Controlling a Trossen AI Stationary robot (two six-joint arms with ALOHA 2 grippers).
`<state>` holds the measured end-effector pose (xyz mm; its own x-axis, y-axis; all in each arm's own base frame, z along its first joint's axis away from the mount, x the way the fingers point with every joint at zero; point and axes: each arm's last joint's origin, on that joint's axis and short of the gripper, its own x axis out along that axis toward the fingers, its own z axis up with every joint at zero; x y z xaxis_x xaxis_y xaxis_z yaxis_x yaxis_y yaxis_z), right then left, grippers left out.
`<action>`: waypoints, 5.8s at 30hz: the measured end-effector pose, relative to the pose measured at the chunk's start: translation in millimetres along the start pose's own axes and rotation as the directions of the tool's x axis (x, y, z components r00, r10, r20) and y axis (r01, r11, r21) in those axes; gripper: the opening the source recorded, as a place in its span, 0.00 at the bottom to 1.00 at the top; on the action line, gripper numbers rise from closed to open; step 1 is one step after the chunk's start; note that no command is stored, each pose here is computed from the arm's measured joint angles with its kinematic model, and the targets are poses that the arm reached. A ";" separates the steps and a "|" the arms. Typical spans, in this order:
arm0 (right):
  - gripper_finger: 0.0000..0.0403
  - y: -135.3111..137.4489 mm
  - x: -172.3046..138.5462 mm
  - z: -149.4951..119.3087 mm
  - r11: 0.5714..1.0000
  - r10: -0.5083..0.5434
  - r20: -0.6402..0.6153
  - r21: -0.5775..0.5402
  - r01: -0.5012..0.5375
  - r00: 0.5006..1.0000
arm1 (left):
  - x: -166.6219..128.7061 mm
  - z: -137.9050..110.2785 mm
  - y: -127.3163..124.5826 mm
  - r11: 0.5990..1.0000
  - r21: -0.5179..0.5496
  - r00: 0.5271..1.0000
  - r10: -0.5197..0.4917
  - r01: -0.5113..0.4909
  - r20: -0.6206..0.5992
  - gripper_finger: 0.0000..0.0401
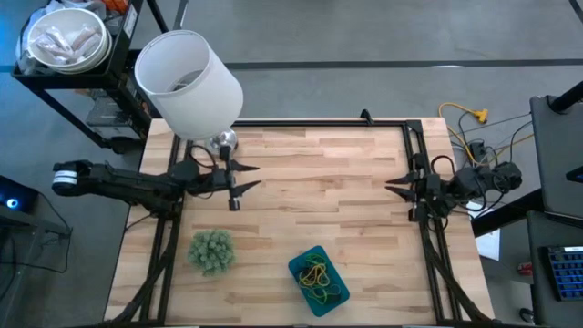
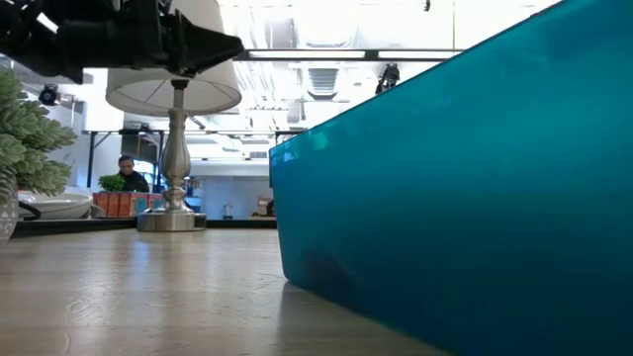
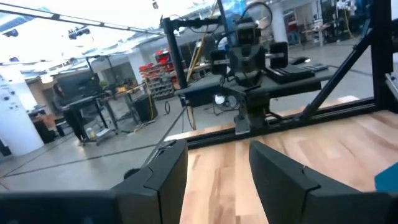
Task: Pick and place rubber bands into bin
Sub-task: Return to Home Position
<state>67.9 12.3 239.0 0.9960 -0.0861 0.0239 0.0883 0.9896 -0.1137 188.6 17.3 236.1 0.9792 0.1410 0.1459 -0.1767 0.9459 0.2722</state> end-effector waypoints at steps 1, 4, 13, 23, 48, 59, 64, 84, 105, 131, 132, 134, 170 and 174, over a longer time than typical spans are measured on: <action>0.14 0.3 0.8 -1.8 1.000 -0.005 0.002 0.006 0.005 1.000 | -1.1 -1.3 0.0 1.000 -0.004 1.000 0.001 -0.001 0.005 0.39; 0.14 0.7 4.3 -7.0 0.999 -0.045 0.016 0.020 0.044 0.999 | -7.6 -6.9 -1.0 1.000 -0.021 0.999 0.010 -0.010 0.034 0.39; 0.14 3.9 10.2 -17.2 1.000 -0.003 0.027 0.016 0.003 1.000 | -18.6 -13.2 -2.2 1.000 -0.023 0.998 0.017 -0.016 0.064 0.39; 0.14 4.1 22.6 -45.4 0.994 -0.103 0.055 -0.014 0.104 0.993 | -19.7 -14.8 -1.8 1.000 -0.018 0.998 0.021 -0.020 0.060 0.39; 0.14 -14.6 28.7 -72.7 0.991 -0.121 -0.003 -0.050 0.121 0.993 | -52.2 -34.1 -4.4 0.998 -0.033 0.985 0.064 -0.059 0.159 0.39; 0.14 -15.1 28.5 -68.5 0.990 -0.126 0.040 -0.058 0.129 0.991 | -55.7 -34.7 -5.0 0.998 -0.055 0.983 0.048 -0.039 0.175 0.39; 0.14 -14.9 28.7 -70.0 0.990 -0.124 0.025 -0.059 0.125 0.992 | -58.2 -31.4 -3.9 0.998 -0.035 0.979 0.056 -0.049 0.198 0.39; 0.14 -14.8 28.7 -70.5 0.991 -0.123 0.019 -0.042 0.124 0.992 | -72.8 -25.7 -16.6 0.995 -0.086 0.983 -0.035 0.051 0.178 0.39; 0.14 -14.8 28.7 -70.3 0.991 -0.123 0.020 -0.040 0.124 0.992 | -99.6 -30.1 -15.2 0.986 -0.101 0.984 -0.116 0.130 0.137 0.39; 0.14 -13.2 31.4 -76.5 0.997 -0.079 -0.050 -0.005 0.079 0.996 | -99.9 -53.9 -21.4 0.974 -0.183 0.981 -0.153 0.130 -0.118 0.39; 0.14 -12.9 32.0 -77.2 0.998 -0.067 -0.058 0.000 0.067 0.996 | -99.9 -54.0 -21.4 0.974 -0.183 0.981 -0.153 0.130 -0.118 0.39; 0.14 -11.1 32.7 -79.0 1.000 -0.014 -0.075 0.001 0.014 0.997 | -100.1 -53.8 -21.3 0.974 -0.183 0.981 -0.153 0.130 -0.116 0.39; 0.14 -2.9 34.1 -78.1 0.996 -0.042 -0.079 -0.088 0.035 0.996 | -97.6 -57.9 -23.0 0.974 -0.180 0.973 -0.165 0.135 -0.163 0.39; 0.14 -2.9 34.1 -78.1 0.996 -0.042 -0.079 -0.087 0.036 0.996 | -96.2 -56.7 -22.8 0.975 -0.180 0.975 -0.159 0.130 -0.153 0.39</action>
<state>102.6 -2.5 162.5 0.9893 -0.1370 -0.0503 0.1245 0.9721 -0.1988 104.1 -1.2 161.9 0.9984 0.0321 -0.0467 -0.0267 0.9932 0.1133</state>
